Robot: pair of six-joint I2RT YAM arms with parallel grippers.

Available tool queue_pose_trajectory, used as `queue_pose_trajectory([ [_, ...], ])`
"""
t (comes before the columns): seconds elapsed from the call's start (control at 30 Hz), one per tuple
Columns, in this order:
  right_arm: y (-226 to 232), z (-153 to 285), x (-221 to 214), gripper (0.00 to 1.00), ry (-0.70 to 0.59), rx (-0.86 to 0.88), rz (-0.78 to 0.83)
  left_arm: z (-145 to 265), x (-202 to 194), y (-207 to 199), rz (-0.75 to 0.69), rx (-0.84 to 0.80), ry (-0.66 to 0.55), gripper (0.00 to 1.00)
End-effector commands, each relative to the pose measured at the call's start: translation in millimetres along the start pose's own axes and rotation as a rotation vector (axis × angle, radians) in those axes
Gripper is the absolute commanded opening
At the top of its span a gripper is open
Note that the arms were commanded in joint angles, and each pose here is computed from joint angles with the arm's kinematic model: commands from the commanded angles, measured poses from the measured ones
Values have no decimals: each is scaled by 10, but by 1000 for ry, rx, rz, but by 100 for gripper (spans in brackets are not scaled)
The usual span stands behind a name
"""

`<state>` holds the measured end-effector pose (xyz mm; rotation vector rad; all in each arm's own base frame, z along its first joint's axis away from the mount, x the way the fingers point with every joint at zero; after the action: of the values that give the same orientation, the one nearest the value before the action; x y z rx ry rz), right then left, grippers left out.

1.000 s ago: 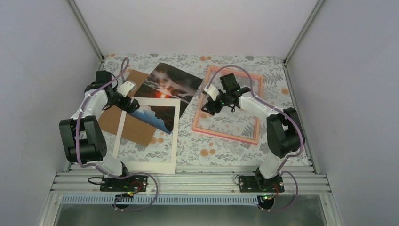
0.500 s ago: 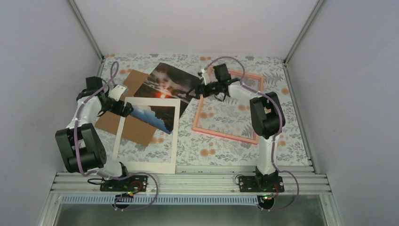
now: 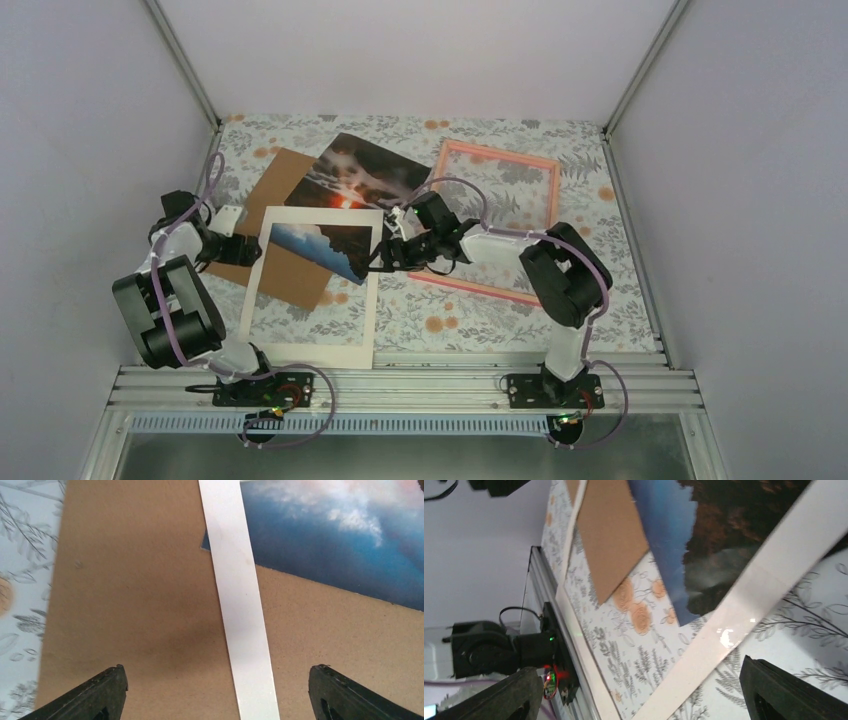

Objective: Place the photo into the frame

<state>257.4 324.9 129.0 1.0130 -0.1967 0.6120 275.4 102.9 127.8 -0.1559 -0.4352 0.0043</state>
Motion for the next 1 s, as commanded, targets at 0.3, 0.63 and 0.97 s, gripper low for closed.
queue_pose_trajectory([
  [0.3, -209, -416, -172, 92, 44, -205, -219, -272, -359, -42, 31, -17, 32, 76],
  [0.63, -380, -653, -8, 76, 104, -103, -298, -495, -623, -235, -43, -99, 112, 58],
  [0.97, -198, -376, 281, 64, -10, 111, -242, -504, -687, -305, -63, -160, 131, 57],
])
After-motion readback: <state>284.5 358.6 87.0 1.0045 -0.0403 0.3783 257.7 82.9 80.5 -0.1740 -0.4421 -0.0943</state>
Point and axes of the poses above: each gripper's point midway between its finger pads, its own z axis back along the fingers, its own y axis along the line the jaws close on, x = y × z, the point moved 7 cm from there along z, back along the fingers, and after that the axes turned 9 degrees about z, right-handed, at the moved point
